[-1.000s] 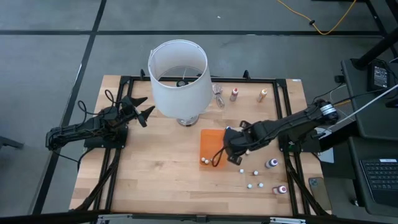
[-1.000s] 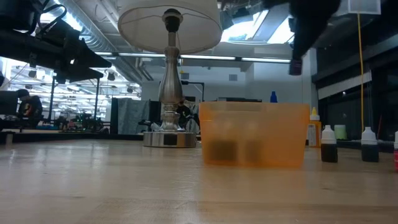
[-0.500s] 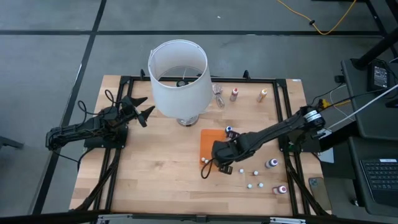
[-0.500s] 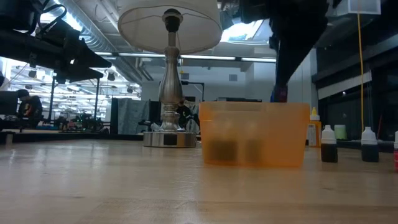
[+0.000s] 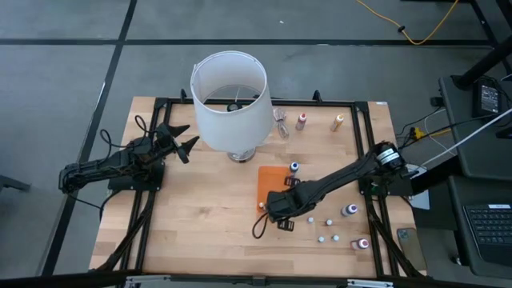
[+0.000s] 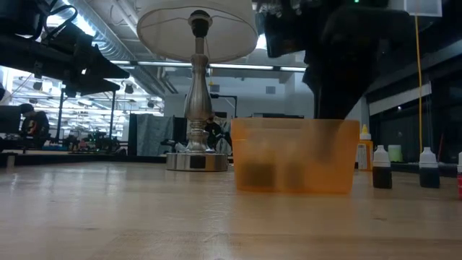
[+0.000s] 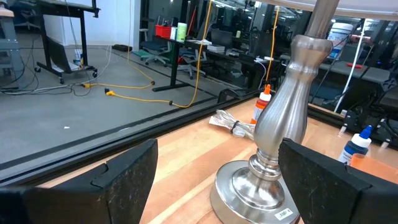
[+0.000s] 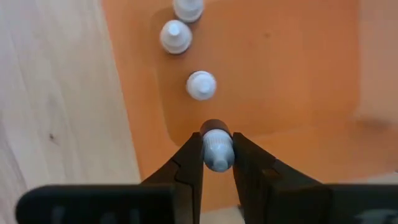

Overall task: Pick & Place food coloring
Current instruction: Put the small purple food coloring bottle into the orange bin

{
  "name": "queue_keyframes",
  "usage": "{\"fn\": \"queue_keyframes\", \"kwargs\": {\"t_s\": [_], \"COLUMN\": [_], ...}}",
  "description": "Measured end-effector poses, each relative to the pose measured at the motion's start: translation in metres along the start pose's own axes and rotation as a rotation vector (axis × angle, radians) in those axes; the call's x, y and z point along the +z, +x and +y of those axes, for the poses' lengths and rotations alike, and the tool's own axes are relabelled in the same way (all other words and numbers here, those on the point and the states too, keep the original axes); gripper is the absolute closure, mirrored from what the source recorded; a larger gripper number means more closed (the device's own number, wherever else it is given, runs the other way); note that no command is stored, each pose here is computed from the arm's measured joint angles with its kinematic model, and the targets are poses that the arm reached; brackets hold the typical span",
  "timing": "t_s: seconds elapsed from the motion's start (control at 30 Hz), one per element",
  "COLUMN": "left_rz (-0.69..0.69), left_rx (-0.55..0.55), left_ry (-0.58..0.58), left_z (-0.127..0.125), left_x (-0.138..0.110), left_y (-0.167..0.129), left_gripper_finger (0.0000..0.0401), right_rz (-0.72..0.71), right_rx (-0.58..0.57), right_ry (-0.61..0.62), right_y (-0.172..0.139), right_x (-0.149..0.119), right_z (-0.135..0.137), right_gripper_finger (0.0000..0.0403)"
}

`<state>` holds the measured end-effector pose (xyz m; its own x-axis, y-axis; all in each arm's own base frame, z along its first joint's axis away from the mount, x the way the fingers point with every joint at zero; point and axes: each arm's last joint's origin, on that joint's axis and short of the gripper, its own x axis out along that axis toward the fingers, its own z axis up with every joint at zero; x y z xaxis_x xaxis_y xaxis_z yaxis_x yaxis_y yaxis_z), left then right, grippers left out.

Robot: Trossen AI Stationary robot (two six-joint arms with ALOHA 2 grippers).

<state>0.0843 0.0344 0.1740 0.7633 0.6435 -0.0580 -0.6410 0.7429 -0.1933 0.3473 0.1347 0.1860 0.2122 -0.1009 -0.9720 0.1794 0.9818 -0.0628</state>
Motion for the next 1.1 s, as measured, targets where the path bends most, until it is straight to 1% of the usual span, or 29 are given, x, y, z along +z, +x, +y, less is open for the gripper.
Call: {"fn": "queue_keyframes", "kwargs": {"t_s": [0.4,0.77,0.93,1.1], "left_rz": [0.0,0.0,0.0,0.0], "left_rx": [0.0,0.0,0.0,0.0], "left_ry": [0.0,0.0,0.0,0.0], "left_z": [0.0,0.0,0.0,0.0], "left_x": [0.0,0.0,0.0,0.0], "left_y": [0.0,0.0,0.0,0.0], "left_gripper_finger": [0.0079,0.0079,0.0079,0.0079], "right_rz": [-0.003,-0.022,-0.036,-0.044], "right_rx": [0.015,0.025,0.031,0.007], "right_ry": [0.003,0.005,-0.015,-0.017], "right_y": [0.019,0.021,0.02,0.02], "right_x": [0.004,0.006,0.009,0.009], "right_z": [0.007,0.008,0.009,0.008], "right_gripper_finger": [0.0329,0.0328,0.0329,0.0328]}}
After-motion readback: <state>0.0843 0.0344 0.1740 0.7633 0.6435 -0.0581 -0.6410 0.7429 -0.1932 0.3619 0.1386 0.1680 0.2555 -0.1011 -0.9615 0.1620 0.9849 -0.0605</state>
